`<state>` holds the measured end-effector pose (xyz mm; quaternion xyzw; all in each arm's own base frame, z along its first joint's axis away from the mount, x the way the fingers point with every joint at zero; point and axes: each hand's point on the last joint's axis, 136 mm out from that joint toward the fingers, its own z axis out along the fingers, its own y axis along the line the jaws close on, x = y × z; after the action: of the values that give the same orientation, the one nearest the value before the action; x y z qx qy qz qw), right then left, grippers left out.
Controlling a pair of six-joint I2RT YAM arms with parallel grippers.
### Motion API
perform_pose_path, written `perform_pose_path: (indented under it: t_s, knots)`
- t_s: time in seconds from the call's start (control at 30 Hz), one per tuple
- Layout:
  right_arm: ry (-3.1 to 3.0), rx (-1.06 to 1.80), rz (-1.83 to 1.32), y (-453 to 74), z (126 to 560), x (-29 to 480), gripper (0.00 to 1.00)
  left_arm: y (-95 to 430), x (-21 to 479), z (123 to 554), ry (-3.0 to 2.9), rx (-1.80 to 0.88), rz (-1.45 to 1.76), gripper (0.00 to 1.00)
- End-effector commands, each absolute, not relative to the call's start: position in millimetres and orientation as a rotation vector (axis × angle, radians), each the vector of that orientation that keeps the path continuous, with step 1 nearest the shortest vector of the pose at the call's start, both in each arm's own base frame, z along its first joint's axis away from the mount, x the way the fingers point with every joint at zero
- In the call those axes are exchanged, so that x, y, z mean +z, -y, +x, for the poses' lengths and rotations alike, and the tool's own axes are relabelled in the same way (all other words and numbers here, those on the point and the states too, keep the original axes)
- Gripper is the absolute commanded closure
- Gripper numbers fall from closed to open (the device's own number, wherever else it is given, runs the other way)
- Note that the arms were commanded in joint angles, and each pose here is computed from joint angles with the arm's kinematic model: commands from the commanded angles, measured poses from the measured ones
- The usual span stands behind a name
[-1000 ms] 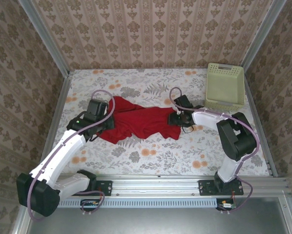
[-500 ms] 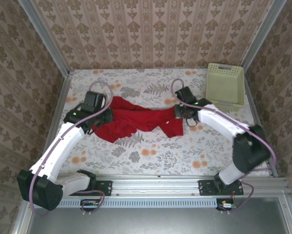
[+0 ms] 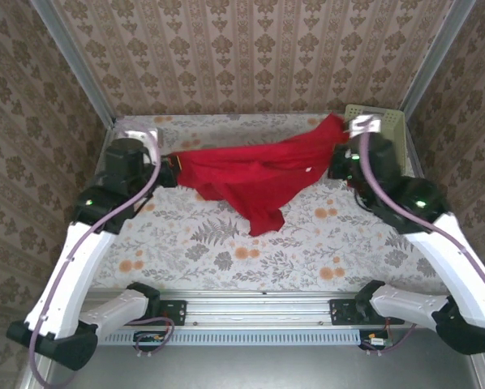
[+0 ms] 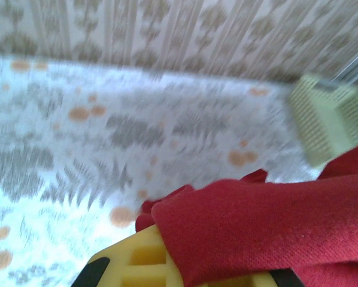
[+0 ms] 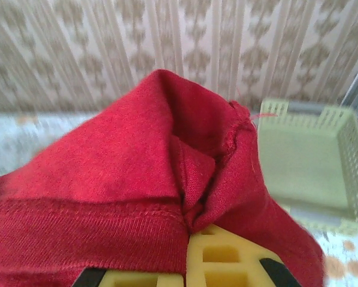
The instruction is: Fold the inside-out t-shirt
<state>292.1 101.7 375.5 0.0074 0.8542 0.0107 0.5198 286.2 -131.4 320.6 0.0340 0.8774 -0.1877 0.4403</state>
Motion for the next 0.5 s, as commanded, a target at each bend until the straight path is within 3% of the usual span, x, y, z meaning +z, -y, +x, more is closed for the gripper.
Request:
perform_pose_path:
  t_s: [0.0, 0.13, 0.3, 0.4, 0.47]
  knots:
    - [-2.301, -0.026, -0.093, -136.1, 297.2, 277.3, 0.98, 111.3, 218.5, 282.4, -2.484, -0.305, 0.034, 1.00]
    - [-2.427, 0.089, -0.185, -192.9, 305.2, 213.5, 0.86, 100.8, 156.2, 273.8, -2.659, -0.250, -0.017, 0.99]
    - [-2.542, 0.148, -0.229, -219.1, 314.5, 173.8, 0.48, 90.2, 125.9, 270.8, -2.726, -0.278, -0.158, 0.86]
    - [-2.537, 0.208, -0.207, -207.1, 316.8, 178.9, 0.35, 79.1, 117.0, 268.9, -2.746, -0.234, -0.217, 0.66]
    - [-2.535, 0.262, -0.156, -191.1, 315.7, 180.9, 0.30, 68.5, 119.1, 265.6, -2.741, -0.158, -0.243, 0.48]
